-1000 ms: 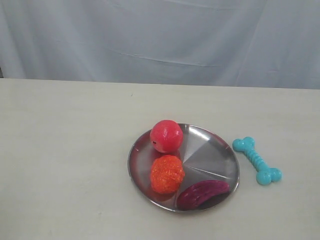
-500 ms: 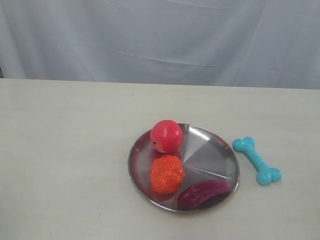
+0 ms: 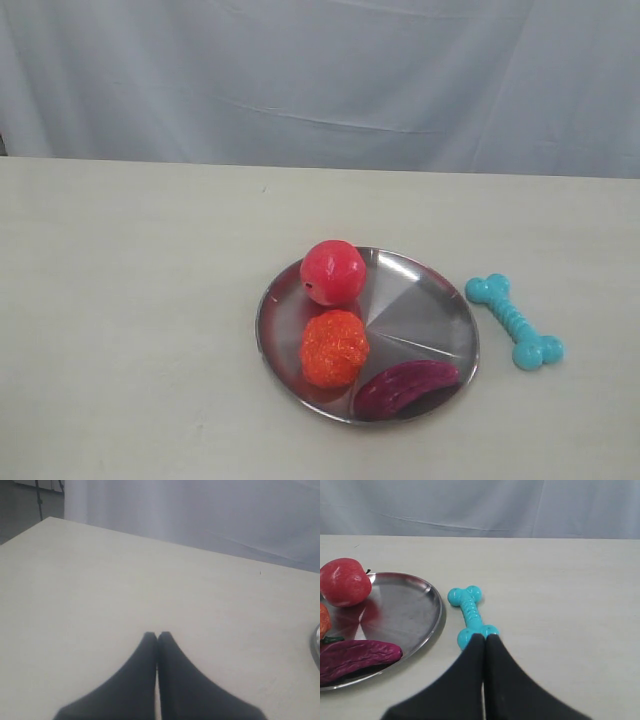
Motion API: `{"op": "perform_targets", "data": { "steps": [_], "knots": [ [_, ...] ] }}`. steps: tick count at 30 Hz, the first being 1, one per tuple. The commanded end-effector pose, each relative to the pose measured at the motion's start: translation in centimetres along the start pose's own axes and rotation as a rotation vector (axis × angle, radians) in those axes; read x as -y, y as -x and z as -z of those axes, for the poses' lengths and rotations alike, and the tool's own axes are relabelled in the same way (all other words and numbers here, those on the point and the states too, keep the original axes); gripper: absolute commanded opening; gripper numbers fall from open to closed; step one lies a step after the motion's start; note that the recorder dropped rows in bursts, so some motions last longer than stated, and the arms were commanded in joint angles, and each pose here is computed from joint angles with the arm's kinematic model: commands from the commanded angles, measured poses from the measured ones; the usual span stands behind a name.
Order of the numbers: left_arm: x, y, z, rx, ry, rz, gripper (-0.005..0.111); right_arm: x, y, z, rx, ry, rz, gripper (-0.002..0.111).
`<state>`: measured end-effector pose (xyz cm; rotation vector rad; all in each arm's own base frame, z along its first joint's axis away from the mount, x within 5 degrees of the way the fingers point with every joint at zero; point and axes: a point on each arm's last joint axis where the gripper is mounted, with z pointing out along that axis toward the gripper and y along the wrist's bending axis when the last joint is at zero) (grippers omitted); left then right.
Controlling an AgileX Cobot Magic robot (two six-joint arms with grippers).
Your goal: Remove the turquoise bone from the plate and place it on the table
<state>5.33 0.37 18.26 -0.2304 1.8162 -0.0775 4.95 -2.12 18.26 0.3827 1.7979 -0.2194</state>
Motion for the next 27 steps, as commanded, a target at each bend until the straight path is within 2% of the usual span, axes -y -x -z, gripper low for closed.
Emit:
{"op": "perform_targets", "data": {
  "steps": [1, 27],
  "knots": [
    [-0.05, -0.02, -0.02, 0.005, 0.006, -0.003, 0.0, 0.0, -0.04, 0.01, 0.006, 0.002, 0.015, 0.0],
    [-0.05, -0.02, -0.02, 0.005, 0.006, -0.003, 0.0, 0.0, -0.04, 0.01, 0.006, 0.003, -0.006, 0.0]
  ]
}}
